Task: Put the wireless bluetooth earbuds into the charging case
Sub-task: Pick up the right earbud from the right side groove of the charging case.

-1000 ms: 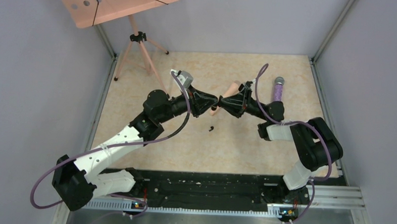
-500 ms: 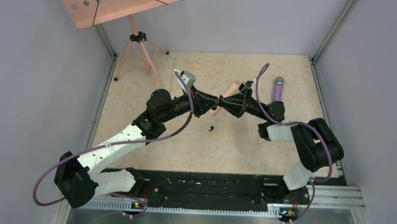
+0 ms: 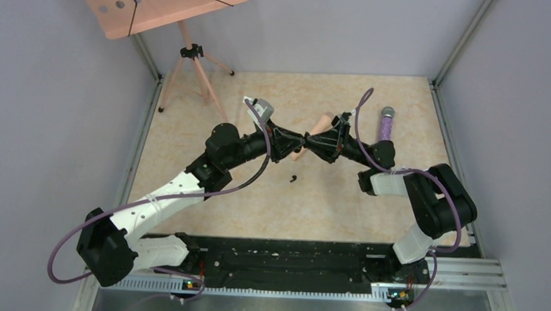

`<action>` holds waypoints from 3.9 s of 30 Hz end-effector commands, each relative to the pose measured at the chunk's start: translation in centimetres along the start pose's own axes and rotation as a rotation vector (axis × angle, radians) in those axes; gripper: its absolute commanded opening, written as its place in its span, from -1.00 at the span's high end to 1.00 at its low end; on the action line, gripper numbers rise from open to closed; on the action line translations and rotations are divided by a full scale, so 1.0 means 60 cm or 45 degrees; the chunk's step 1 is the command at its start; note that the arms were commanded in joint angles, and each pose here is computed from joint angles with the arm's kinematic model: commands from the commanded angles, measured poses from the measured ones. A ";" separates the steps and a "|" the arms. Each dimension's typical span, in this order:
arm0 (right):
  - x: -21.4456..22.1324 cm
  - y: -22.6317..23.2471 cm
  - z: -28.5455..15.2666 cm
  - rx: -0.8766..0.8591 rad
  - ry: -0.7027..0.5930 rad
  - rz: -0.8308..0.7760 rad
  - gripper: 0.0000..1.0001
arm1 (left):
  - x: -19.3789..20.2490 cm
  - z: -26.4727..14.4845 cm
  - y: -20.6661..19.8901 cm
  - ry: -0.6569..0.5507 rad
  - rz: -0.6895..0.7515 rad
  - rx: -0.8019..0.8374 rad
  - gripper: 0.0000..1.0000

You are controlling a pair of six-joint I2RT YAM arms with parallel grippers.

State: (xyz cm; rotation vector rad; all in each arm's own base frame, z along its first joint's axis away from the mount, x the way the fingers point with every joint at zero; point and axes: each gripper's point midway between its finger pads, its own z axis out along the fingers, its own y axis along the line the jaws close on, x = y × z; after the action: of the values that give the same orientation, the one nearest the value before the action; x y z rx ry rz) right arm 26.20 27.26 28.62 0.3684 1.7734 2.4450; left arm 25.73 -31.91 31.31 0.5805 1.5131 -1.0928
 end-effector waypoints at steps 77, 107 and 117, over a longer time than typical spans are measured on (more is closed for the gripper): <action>0.035 0.084 -0.022 -0.205 0.046 -0.202 1.00 | 0.022 -0.006 -0.012 0.046 0.028 0.078 0.82; 0.037 0.077 -0.024 -0.192 0.052 -0.230 1.00 | -0.009 -0.009 -0.024 0.075 -0.007 0.061 -0.40; 0.057 0.034 -0.037 -0.099 0.155 -0.457 1.00 | -0.080 -0.051 -0.030 -0.062 -0.074 -0.064 -0.66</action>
State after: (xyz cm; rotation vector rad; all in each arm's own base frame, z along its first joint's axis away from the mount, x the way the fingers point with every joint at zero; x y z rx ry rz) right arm 25.79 26.53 27.94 0.3162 1.8023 2.4010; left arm 24.29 -30.91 31.37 0.5828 1.6042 -1.1048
